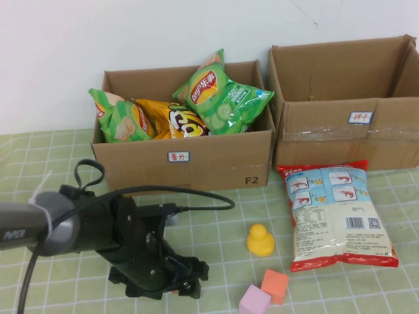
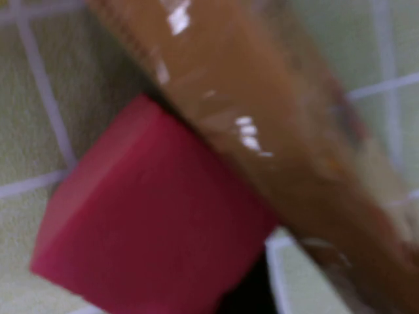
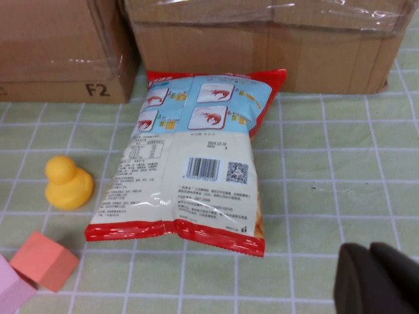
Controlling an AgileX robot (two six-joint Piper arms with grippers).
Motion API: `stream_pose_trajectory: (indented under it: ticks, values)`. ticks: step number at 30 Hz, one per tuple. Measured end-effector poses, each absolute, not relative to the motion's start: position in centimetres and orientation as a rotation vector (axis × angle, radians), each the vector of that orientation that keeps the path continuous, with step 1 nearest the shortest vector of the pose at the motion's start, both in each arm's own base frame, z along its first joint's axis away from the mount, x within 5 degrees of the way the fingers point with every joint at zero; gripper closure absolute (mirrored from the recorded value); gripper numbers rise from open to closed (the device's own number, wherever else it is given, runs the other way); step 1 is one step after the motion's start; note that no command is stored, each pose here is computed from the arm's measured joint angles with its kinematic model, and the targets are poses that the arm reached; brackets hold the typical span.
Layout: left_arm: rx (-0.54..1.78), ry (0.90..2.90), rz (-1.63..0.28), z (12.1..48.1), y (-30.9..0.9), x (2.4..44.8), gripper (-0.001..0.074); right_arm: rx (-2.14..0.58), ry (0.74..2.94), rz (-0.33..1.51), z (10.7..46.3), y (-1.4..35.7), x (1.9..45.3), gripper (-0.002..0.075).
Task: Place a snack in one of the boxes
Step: Pick up the biscuit
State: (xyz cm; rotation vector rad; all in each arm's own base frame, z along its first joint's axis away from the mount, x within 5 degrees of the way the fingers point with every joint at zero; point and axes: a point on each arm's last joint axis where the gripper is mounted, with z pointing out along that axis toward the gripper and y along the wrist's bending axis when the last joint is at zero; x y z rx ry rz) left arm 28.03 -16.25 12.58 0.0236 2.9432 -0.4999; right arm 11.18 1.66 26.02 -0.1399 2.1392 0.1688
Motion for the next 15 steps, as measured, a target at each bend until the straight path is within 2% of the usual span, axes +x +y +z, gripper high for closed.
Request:
stream_pose_trajectory:
  ticks: [3, 10, 15]
  values:
    - [0.032, 2.948, -0.494, 12.29, -16.27, 28.11, 0.0257, -0.14, 2.139, 0.169, 26.02, 1.66, 11.18, 0.0728]
    - [0.044, 2.949, -0.492, 12.09, -16.29, 28.14, 0.0512, -0.139, 2.139, 0.171, 26.03, 1.67, 11.18, 0.0728]
    - [0.056, 2.949, -0.494, 12.09, -16.3, 28.12, 0.0635, -0.139, 2.139, 0.171, 26.03, 1.67, 11.18, 0.0728]
